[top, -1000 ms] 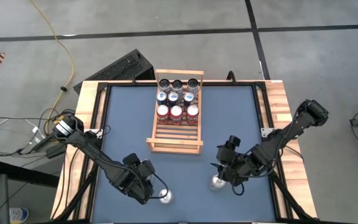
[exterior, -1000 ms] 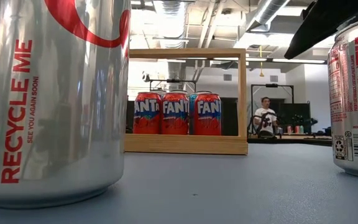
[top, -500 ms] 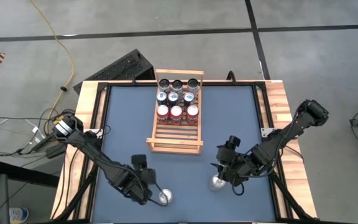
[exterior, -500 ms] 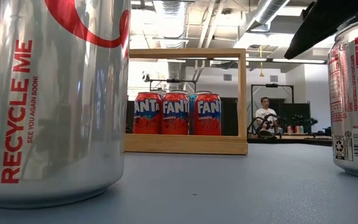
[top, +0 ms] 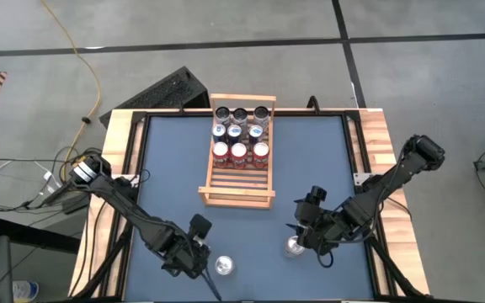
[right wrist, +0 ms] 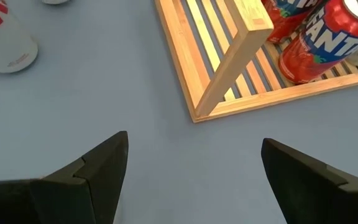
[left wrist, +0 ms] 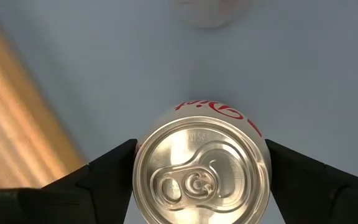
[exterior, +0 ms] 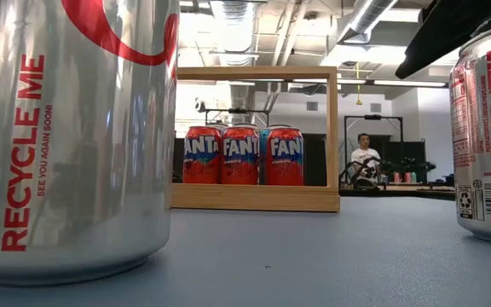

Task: Place canned beverage on shelf
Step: Put the top silver can on the shelf

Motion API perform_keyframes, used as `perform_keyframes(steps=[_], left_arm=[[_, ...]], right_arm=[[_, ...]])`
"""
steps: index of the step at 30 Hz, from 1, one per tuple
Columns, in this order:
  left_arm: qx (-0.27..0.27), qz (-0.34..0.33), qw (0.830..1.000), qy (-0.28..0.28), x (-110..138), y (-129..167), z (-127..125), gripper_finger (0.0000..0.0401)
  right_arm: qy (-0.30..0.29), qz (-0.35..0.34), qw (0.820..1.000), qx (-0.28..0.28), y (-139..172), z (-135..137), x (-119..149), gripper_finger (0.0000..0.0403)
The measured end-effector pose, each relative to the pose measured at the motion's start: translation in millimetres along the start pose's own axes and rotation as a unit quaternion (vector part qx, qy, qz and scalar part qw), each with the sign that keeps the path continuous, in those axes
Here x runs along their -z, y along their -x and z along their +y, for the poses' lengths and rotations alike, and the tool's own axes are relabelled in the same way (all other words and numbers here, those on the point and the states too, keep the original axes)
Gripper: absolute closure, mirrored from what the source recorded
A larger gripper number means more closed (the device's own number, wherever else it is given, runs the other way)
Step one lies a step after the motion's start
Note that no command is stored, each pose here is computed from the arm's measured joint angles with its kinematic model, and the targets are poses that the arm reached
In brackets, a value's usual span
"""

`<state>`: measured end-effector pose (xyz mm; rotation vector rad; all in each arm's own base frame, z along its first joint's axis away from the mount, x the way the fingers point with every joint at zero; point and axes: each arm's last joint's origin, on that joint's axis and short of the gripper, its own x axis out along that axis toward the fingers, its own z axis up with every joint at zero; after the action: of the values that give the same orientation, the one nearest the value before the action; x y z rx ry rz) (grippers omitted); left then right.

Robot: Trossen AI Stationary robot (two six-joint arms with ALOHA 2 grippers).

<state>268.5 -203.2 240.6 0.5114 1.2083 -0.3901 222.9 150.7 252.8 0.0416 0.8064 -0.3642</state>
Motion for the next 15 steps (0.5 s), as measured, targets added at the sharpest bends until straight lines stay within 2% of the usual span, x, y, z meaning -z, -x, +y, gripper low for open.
perform_keyframes(steps=[5, 12, 15], left_arm=[[0.021, -0.058, 0.998, -0.003, 3, 30, 5, 0.0105], [-0.008, -0.156, 0.988, 0.018, 11, 76, 19, 0.0105], [-0.008, -0.179, 0.984, 0.016, 11, 82, 21, 0.0105]], right_arm=[[-0.004, -0.001, 1.000, 0.000, 0, 0, 0, 0.0065], [-0.016, -0.011, 1.000, -0.008, -1, 2, -3, 0.0065], [-0.024, -0.018, 0.999, -0.015, 0, 3, -5, 0.0065]])
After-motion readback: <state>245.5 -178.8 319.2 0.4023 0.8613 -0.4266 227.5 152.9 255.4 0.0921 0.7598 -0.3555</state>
